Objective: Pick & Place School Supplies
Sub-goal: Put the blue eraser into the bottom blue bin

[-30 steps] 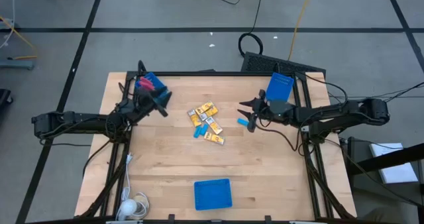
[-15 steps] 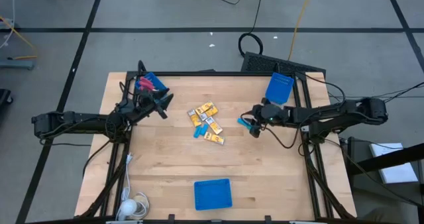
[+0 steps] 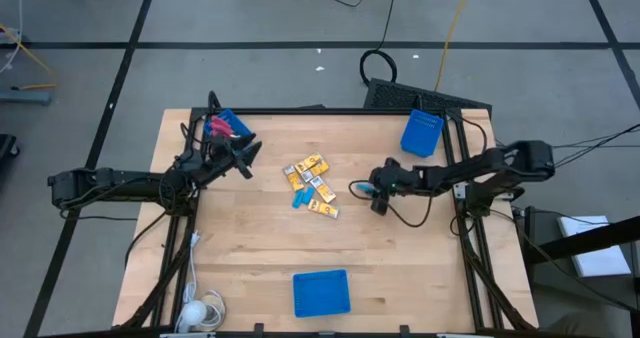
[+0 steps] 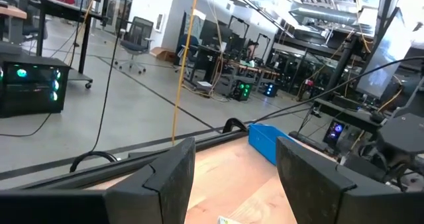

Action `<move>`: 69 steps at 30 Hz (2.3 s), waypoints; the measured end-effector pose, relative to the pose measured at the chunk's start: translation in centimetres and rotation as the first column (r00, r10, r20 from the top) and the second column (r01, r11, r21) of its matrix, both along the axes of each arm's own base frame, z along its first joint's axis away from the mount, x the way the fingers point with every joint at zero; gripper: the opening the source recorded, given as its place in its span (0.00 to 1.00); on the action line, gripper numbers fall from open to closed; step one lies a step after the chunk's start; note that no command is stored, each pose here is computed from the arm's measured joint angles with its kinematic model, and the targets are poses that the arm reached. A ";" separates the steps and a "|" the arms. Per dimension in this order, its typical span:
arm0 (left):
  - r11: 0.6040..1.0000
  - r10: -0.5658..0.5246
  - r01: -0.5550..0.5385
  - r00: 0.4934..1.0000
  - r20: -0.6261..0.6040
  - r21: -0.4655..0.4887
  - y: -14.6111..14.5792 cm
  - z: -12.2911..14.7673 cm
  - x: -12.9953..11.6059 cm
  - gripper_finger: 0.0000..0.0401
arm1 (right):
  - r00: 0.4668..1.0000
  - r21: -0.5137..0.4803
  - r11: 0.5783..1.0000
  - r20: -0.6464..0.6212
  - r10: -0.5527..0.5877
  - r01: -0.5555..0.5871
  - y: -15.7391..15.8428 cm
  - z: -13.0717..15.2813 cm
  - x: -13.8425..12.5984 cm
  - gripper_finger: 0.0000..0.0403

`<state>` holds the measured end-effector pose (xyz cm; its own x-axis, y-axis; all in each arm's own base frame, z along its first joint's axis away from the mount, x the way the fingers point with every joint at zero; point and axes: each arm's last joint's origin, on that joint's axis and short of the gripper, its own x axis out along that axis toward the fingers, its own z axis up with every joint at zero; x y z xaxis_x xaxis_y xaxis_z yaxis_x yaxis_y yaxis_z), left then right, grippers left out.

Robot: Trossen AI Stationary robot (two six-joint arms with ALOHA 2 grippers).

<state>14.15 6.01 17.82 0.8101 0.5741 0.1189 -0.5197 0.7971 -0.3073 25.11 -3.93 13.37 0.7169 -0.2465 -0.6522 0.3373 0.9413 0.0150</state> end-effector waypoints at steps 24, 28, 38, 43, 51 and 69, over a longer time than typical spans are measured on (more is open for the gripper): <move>1.000 0.002 -0.002 1.000 -0.030 0.004 0.0 -0.2 0.0 0.53 | 0.991 -0.103 0.987 -0.059 0.118 -0.124 -0.1 -0.9 0.3 0.15; 1.000 0.002 -0.001 1.000 -0.029 0.004 0.0 -0.2 0.0 0.53 | 0.986 -0.160 0.973 -0.045 0.158 -0.164 -0.2 -0.5 0.5 0.06; 0.928 -0.359 0.363 0.932 -0.056 0.086 -1.3 0.0 0.6 0.53 | 0.933 -0.288 0.935 0.229 0.278 -0.207 0.9 3.3 1.6 0.07; 0.883 -0.448 0.457 0.889 -0.100 0.108 -2.9 -0.2 1.0 0.53 | 0.840 -0.337 0.910 0.397 0.370 -0.241 2.3 5.8 1.7 0.06; 0.846 -0.476 0.515 0.845 -0.243 0.136 -5.5 1.3 4.8 0.53 | 0.760 -0.383 0.887 0.487 0.430 -0.257 3.9 7.3 2.0 0.06; 0.783 -0.481 0.587 0.781 -0.398 0.206 -8.9 2.9 18.7 0.53 | 0.723 -0.369 0.863 0.481 0.496 -0.346 6.7 7.8 2.3 0.07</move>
